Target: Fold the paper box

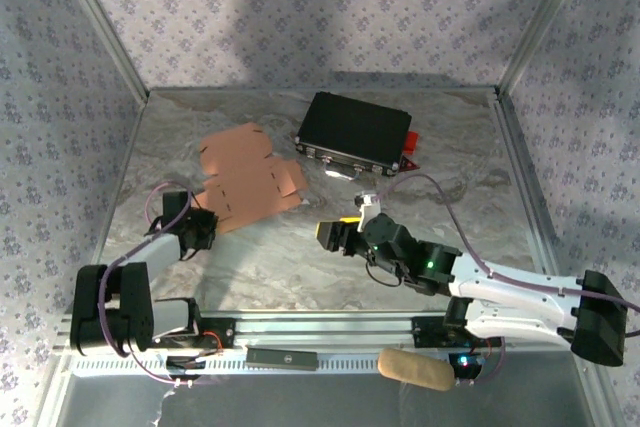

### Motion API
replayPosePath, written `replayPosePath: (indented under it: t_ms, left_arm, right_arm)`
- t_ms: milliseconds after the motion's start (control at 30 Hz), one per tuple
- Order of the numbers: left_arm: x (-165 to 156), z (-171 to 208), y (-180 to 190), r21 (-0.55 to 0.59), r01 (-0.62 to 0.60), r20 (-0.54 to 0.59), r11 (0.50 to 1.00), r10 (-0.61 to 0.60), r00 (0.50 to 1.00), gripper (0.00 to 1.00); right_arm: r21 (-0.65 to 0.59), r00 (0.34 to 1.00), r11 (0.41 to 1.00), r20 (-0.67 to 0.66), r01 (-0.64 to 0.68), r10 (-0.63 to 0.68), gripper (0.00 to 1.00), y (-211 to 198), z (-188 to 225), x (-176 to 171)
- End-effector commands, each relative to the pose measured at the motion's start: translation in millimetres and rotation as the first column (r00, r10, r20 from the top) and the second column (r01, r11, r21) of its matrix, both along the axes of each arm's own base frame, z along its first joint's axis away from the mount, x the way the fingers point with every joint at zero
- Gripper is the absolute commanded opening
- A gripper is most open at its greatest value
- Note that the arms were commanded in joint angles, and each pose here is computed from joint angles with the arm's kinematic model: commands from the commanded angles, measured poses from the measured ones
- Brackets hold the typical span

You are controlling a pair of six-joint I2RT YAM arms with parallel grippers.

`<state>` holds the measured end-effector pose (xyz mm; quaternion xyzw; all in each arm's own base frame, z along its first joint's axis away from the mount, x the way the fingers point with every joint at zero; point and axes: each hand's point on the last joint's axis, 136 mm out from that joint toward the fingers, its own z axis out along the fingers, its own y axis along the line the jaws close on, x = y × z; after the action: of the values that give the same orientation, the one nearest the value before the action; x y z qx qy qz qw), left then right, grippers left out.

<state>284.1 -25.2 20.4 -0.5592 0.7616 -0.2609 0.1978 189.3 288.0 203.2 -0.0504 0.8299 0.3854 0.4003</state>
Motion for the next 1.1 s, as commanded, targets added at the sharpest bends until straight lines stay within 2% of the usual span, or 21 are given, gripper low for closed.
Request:
replayPosePath:
  t_ms: [0,333,533,600,667,733,800,833,933,1067]
  left_arm:
    - [19,20,2,0.006,-0.006,0.098,1.000,0.005,0.995,0.02]
    - [10,57,3,0.001,-0.018,0.157,1.000,0.018,0.987,0.00]
    - [2,58,-3,-0.021,0.009,0.112,1.000,-0.006,0.994,0.01]
    - [4,49,-7,-0.061,0.026,0.080,0.998,-0.021,0.997,0.20]
    - [9,38,-10,-0.113,0.042,0.048,0.993,-0.037,0.998,0.31]
    - [14,29,-11,-0.151,0.050,0.034,0.987,-0.046,0.998,0.40]
    - [26,33,-7,-0.155,0.074,0.058,0.985,-0.065,0.996,0.44]
    - [30,39,-3,-0.125,0.088,0.060,0.988,-0.081,0.995,0.46]
    - [37,63,21,0.074,0.132,0.031,0.989,-0.134,0.990,0.49]
    - [50,75,51,0.279,0.187,-0.065,0.942,-0.176,0.982,0.50]
  right_arm:
    - [0.001,1.000,1.000,0.012,0.015,-0.015,0.71,1,2,2]
    - [-0.034,0.995,0.997,-0.072,0.073,-0.075,0.70,5,-22,10]
    - [-0.062,0.978,0.989,-0.150,0.135,-0.143,0.70,5,-37,19]
    - [-0.055,0.975,0.989,-0.168,0.140,-0.147,0.70,6,-38,21]
    - [-0.047,0.974,0.989,-0.177,0.138,-0.144,0.70,8,-39,22]
    - [-0.043,0.974,0.990,-0.178,0.134,-0.140,0.70,9,-37,23]
    - [-0.050,0.975,0.991,-0.180,0.124,-0.131,0.71,10,-38,24]
    - [-0.055,0.976,0.992,-0.179,0.118,-0.126,0.71,12,-37,25]
    - [-0.100,0.973,0.988,-0.189,0.115,-0.132,0.71,11,-45,28]
    - [-0.101,0.962,0.990,-0.247,0.094,-0.116,0.71,18,-63,33]
